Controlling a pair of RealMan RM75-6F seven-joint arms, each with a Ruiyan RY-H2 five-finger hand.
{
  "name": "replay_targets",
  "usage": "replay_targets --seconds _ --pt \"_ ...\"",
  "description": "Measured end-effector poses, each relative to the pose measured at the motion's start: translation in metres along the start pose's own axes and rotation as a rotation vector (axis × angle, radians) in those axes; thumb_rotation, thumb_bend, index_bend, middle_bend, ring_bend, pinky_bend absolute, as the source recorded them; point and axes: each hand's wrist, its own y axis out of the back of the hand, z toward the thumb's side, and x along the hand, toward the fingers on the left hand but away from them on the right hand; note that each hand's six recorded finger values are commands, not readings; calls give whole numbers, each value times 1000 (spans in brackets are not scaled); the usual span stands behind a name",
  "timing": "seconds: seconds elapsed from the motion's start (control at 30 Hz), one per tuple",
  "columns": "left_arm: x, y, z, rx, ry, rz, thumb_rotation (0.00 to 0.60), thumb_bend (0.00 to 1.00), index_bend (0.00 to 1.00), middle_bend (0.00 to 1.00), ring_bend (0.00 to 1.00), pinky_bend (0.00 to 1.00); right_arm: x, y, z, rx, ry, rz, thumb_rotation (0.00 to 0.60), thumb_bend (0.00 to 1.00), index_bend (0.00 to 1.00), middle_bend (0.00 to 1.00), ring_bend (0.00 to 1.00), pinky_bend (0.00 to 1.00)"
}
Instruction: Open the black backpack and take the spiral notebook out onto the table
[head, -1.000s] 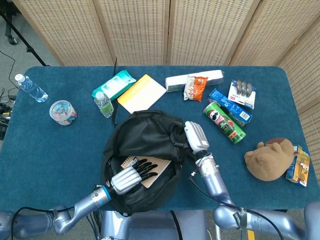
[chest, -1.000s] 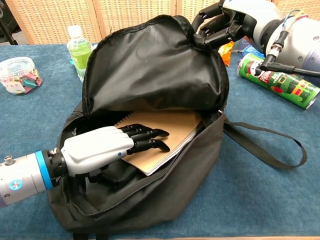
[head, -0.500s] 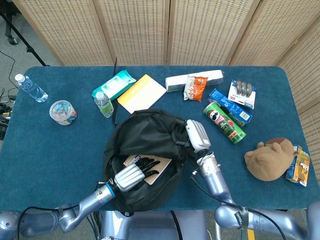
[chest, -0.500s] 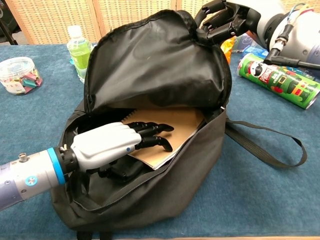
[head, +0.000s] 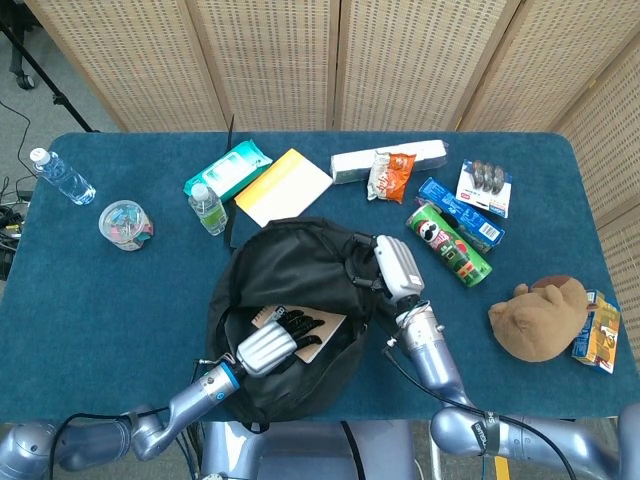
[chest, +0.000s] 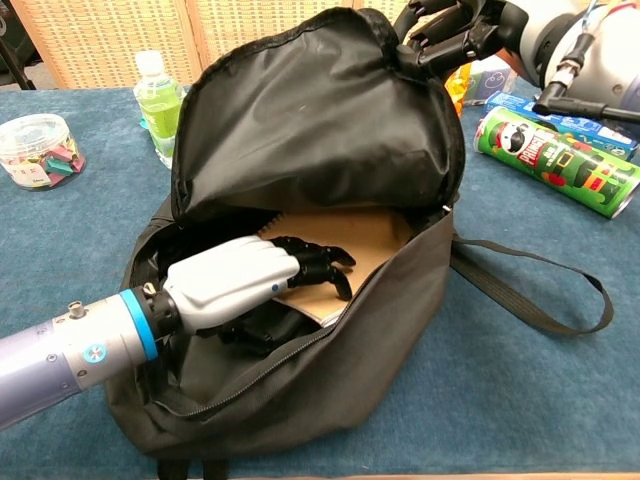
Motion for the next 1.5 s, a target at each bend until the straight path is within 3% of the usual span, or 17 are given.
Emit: replay_targets --seconds 0.17,0.3,0.67,1.07,1.5 --pt "2 8 0 2 -7 70 600 673 742 466 324 419 -1 4 -1 -4 -3 -9 600 724 669 663 529 490" --pt "0 16 -1 -9 -20 128 600 673 800 518 352 440 -4 8 -2 3 -4 -21 600 724 669 664 529 490" --pt "-18 43 -10 -62 -38 227 600 672 819 543 356 444 -8 11 -19 -9 -57 -24 600 724 669 664 529 490" --pt "-31 76 2 -270 -82 340 600 672 822 546 356 444 -3 2 -22 -43 -75 19 600 724 669 663 529 490" --pt "-40 102 7 -360 -103 418 600 672 825 552 357 444 -5 7 -31 -35 -99 13 600 724 672 664 529 490"
